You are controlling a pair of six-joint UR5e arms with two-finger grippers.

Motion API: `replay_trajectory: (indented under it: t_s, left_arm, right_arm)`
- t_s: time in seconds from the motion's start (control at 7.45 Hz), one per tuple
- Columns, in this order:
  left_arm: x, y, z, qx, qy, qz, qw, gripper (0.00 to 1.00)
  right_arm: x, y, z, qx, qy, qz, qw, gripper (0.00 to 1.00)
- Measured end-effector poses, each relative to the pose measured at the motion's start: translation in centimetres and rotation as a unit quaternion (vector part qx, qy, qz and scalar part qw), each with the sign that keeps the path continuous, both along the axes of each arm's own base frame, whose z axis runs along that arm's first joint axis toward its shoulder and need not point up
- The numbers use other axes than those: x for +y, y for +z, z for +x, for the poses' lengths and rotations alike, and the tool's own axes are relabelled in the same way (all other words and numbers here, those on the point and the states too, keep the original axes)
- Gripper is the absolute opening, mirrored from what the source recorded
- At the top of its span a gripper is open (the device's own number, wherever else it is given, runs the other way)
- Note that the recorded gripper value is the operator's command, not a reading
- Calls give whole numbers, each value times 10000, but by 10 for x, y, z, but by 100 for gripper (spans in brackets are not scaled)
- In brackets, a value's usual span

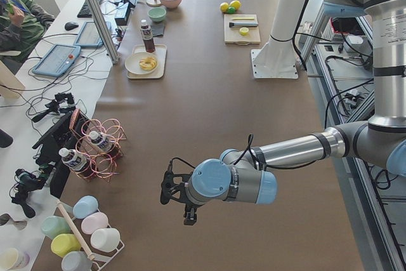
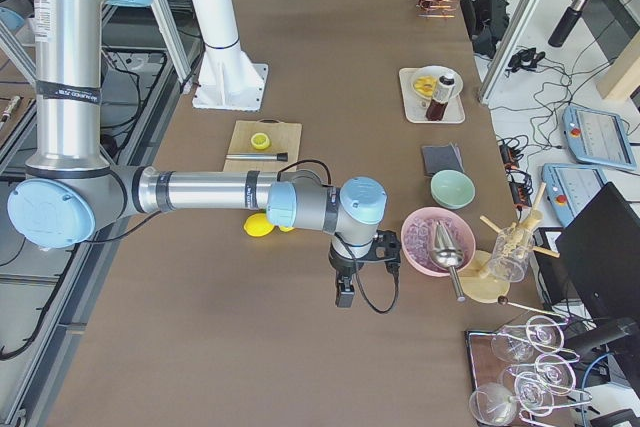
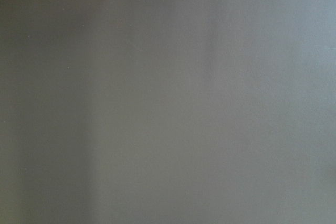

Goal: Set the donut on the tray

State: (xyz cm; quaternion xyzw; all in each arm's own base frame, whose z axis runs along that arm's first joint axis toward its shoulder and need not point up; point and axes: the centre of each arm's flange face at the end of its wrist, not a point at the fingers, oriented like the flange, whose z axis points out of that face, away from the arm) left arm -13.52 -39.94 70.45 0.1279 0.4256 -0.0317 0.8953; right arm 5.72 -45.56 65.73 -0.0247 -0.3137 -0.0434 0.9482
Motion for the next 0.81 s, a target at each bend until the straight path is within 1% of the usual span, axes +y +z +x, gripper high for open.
replay_trajectory:
  t_s: [0.13,0.27,0.4,0.54,0.67,0.81]
  left_arm:
    - [-9,1,18,-143,217,-49,9997,98]
    - [-23,-1,39,-365,482,-193,9980,98]
    - [-45,-20,52,-511,658,-443,9955,98]
    - [-59,-44,56,-634,728,-668,9931,98]
    - [-63,-63,55,-713,749,-806,9914,98]
    - [-61,-70,52,-742,735,-856,9908,98]
  right_arm:
    - [0,0,0,-13,1,-2,10000,100]
    - [0,0,0,-21,1,-4,10000,100]
    - [1,0,0,-25,2,-8,10000,100]
    - [3,1,0,-28,2,-17,10000,100]
    - [5,1,0,-31,2,-23,10000,100]
    - [5,2,0,-32,2,-32,10000,100]
